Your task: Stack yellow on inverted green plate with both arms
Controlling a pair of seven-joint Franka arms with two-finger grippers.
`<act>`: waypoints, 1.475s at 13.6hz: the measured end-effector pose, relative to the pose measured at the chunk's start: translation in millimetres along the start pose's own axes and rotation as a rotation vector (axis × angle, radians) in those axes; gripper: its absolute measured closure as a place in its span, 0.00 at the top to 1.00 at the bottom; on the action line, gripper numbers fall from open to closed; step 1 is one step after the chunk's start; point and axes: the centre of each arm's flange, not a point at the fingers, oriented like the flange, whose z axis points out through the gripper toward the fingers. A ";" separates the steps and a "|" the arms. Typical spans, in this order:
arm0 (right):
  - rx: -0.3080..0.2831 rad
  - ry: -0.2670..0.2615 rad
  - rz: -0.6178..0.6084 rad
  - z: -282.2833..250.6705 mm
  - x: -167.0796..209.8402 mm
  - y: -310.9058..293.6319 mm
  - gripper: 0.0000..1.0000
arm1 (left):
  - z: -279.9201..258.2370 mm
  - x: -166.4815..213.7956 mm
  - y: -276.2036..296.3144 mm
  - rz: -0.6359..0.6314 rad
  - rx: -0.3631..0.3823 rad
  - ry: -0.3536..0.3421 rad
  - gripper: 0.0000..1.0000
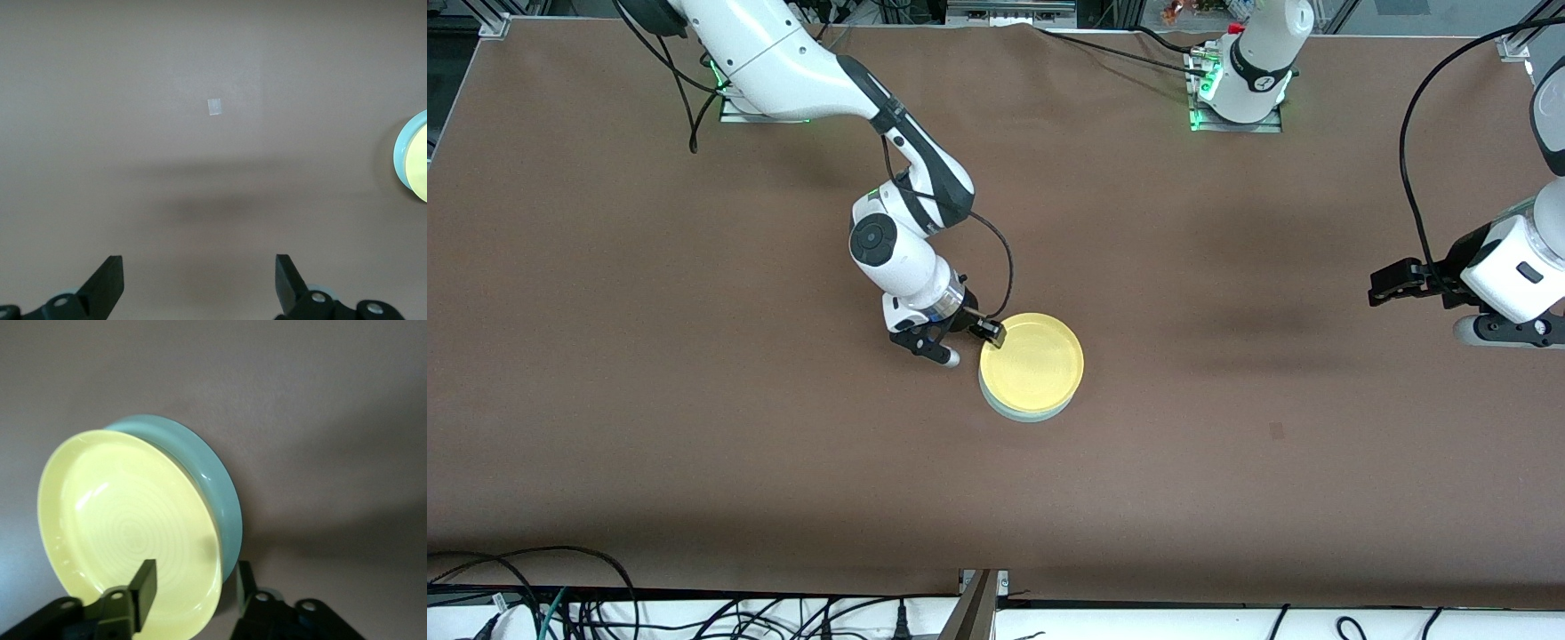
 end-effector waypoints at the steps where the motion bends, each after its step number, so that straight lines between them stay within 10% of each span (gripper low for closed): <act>1: -0.014 0.013 -0.008 -17.4 11.4 -1.9 0.72 | 0.0 0.0 0.0 0.000 0.000 0.000 1.00; 4: -0.055 0.039 -0.015 -84.1 42.2 -5.0 1.00 | 0.3 0.1 0.0 0.000 0.000 0.000 1.00; 8: -0.160 0.081 -0.140 -179.8 87.4 14.7 1.00 | 0.7 0.3 0.0 0.000 0.000 -0.001 1.00; 20: -0.419 -0.088 -0.444 -430.0 172.3 143.6 1.00 | 4.2 2.1 -0.5 0.000 -0.001 -0.006 1.00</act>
